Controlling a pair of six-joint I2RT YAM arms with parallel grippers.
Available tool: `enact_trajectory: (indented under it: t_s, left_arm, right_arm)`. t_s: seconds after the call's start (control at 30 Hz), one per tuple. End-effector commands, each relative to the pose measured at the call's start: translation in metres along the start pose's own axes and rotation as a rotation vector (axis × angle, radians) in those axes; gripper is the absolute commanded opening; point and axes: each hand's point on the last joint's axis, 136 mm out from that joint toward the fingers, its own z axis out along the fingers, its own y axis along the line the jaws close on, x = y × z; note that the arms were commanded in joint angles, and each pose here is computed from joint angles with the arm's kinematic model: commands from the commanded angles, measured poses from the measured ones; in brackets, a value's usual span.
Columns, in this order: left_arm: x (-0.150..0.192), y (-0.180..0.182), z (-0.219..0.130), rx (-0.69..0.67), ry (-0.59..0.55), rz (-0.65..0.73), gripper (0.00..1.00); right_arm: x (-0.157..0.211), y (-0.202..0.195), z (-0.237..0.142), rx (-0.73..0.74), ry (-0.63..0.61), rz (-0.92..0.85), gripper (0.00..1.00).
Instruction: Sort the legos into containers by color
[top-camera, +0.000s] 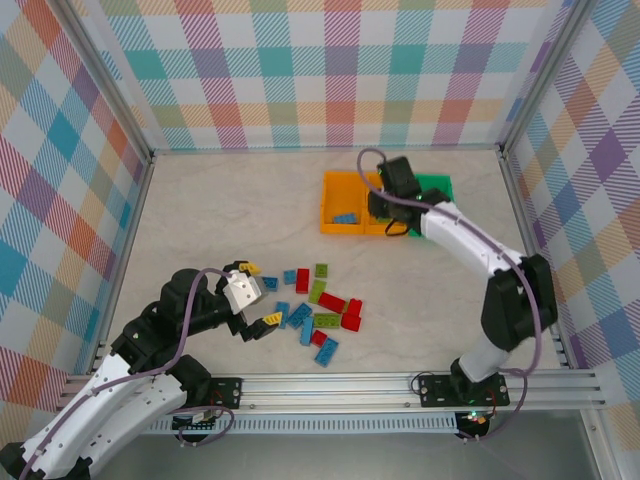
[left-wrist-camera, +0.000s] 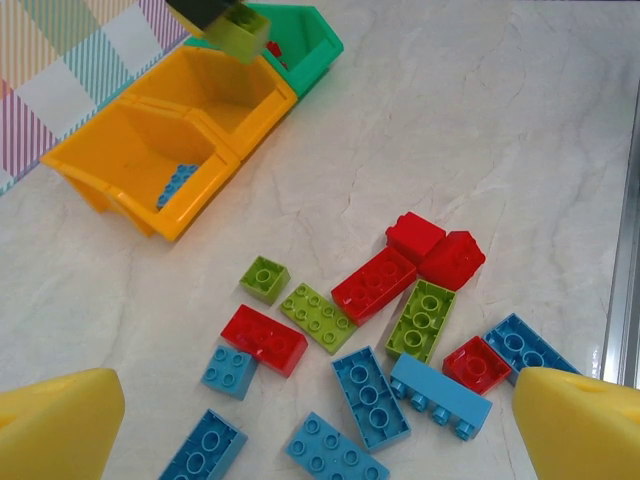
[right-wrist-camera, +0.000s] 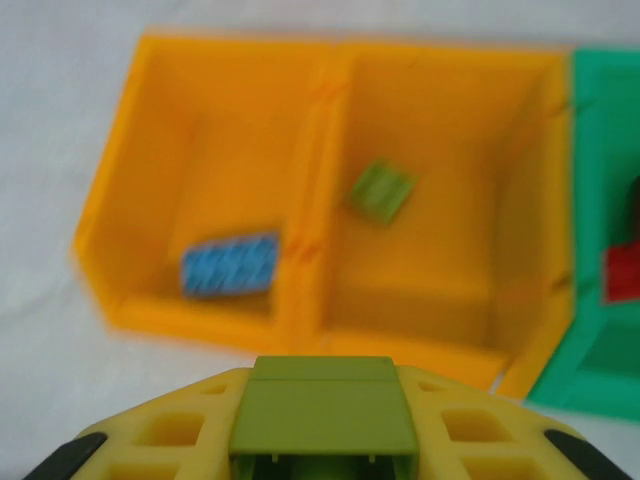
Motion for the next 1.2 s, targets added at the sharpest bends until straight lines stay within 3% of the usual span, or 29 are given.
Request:
enact_trajectory:
  t_s: [0.0, 0.13, 0.3, 0.53, 0.67, 0.77, 0.87, 1.0, 1.07, 1.17]
  left_arm:
    - [-0.005, 0.005, 0.000, -0.024, -0.035, -0.005, 1.00]
    - [-0.004, 0.007, -0.001, -0.043, -0.039, -0.017, 1.00]
    - [-0.002, 0.013, -0.002, -0.079, -0.034, -0.018, 1.00]
    - [0.001, 0.024, 0.001, -0.132, -0.018, -0.040, 1.00]
    - [0.003, 0.043, 0.001, -0.234, -0.007, -0.104, 1.00]
    - [0.010, 0.074, -0.003, -0.399, 0.028, -0.265, 1.00]
    - [0.020, 0.103, -0.012, -0.563, 0.160, -0.467, 0.99]
    - [0.043, 0.123, -0.019, -0.792, 0.344, -0.866, 0.91]
    - [0.057, 0.116, -0.001, -0.801, 0.357, -1.049, 0.89]
    - [0.080, 0.101, 0.030, -0.784, 0.337, -1.322, 0.94]
  right_arm:
    - [-0.022, -0.018, 0.037, 0.045, -0.002, 0.021, 0.28]
    - [-0.027, -0.029, 0.073, 0.080, 0.053, 0.036, 0.33]
    - [-0.029, -0.032, 0.076, 0.100, 0.075, 0.019, 0.44]
    - [-0.038, -0.030, 0.020, 0.053, 0.024, 0.053, 0.54]
    - [-0.022, 0.001, -0.036, -0.163, 0.017, 0.090, 0.65]
    - [0.015, 0.035, -0.075, -0.358, 0.047, 0.090, 0.75]
    - [0.060, 0.067, -0.107, -0.510, 0.095, 0.046, 0.83]
    - [0.110, 0.086, -0.135, -0.606, 0.208, 0.020, 0.90]
    - [0.125, 0.090, -0.143, -0.641, 0.250, 0.042, 0.94]
    - [0.136, 0.087, -0.145, -0.635, 0.281, 0.094, 1.00]
